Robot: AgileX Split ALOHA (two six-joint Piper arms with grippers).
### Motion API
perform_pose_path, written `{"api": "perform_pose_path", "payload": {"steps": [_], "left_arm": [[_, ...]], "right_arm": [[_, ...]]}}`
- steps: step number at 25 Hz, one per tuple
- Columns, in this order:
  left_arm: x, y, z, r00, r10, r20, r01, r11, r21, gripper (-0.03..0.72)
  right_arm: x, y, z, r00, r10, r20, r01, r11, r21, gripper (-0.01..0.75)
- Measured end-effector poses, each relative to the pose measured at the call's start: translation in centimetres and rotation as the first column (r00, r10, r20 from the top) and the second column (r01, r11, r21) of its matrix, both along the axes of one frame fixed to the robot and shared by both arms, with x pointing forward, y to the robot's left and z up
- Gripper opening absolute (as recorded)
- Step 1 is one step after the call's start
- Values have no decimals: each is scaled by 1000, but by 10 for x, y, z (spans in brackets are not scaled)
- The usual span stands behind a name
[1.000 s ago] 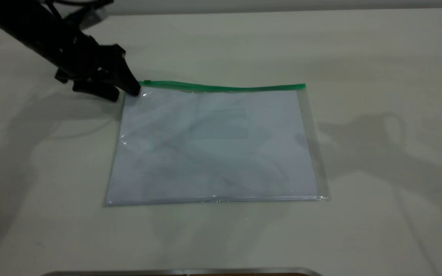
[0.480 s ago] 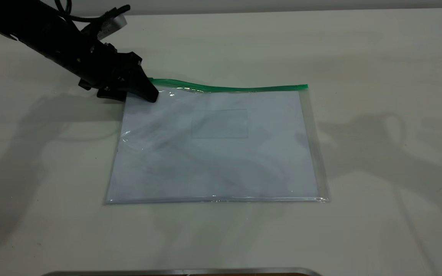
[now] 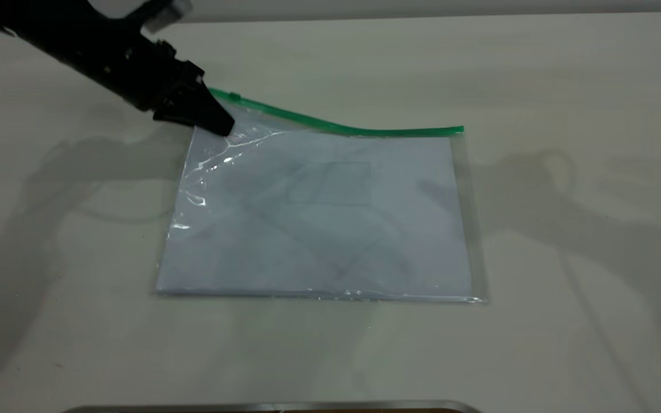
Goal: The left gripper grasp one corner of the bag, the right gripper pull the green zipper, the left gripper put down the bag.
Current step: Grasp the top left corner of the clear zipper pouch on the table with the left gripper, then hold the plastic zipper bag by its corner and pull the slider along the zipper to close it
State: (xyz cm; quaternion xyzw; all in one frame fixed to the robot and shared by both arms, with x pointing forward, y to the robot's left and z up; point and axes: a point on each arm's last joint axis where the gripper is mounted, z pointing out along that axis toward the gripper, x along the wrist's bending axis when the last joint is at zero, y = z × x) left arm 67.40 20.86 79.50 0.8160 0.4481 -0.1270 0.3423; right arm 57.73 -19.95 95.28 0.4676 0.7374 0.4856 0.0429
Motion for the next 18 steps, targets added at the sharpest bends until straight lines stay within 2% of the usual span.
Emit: {"api": "perform_pose_path", "payload": {"steps": [5,10,15,18], "left_arm": [[0,-3,30,968,-189,167,193,981,-7,54],[-6,-7,42,871,-382,308,402,915,-3,55],[-7,-13,43,805,-449,387,479,878,22,59],[-3,-18,44,790,-437,430,466,884,42,59]], "right_arm": [[39,11,-31,998,45,-31,-45,999,24,582],[75,40,-53,978,207,10,-208,976,71,579],[94,80,-78,931,363,22,-364,931,29,580],[97,98,-90,912,410,24,-410,912,14,580]]}}
